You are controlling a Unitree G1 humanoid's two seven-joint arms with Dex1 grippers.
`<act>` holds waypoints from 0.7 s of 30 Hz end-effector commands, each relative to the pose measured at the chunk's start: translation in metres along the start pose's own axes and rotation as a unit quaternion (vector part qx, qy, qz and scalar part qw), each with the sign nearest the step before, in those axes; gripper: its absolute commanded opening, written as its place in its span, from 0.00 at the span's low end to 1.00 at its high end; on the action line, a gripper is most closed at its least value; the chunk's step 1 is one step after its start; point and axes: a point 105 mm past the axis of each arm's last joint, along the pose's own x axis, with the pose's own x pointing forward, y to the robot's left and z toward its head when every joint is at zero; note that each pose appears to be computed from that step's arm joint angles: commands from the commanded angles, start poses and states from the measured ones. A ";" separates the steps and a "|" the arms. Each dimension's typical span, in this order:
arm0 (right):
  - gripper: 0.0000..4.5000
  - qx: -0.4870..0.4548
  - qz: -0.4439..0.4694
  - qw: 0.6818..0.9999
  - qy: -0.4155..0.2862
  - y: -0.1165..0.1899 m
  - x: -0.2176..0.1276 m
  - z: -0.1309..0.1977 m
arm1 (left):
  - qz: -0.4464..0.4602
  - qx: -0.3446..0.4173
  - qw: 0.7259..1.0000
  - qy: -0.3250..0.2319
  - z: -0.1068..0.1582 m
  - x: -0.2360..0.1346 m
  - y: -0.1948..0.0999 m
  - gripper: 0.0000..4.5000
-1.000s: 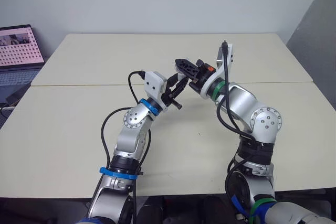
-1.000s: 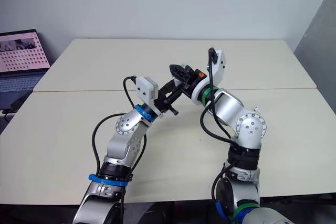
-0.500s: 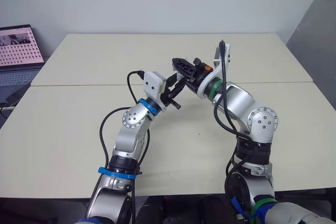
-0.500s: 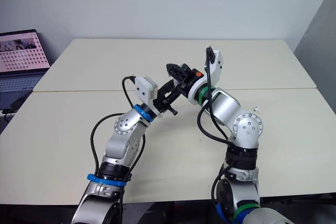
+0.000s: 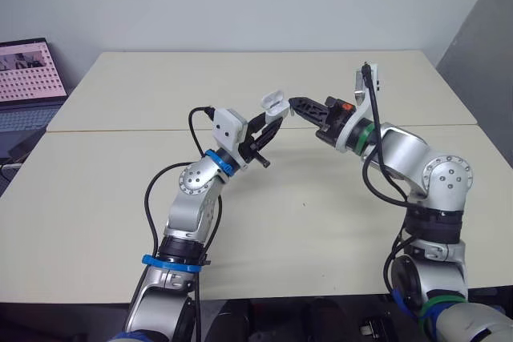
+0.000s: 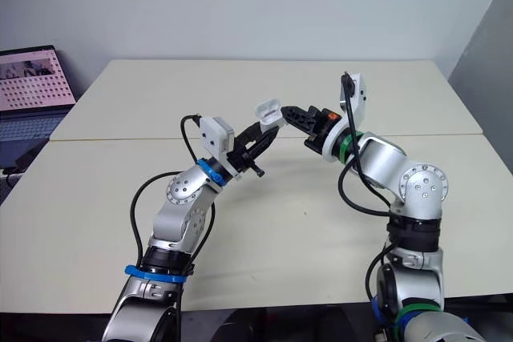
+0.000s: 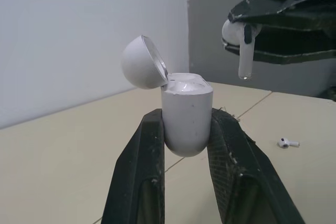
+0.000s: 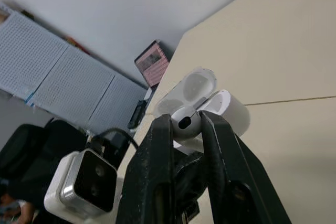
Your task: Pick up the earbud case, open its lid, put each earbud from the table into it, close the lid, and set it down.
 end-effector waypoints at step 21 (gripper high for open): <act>0.08 -0.049 0.068 0.996 0.024 0.017 0.014 0.013 | -0.019 0.001 1.000 -0.017 0.013 -0.001 -0.011 0.17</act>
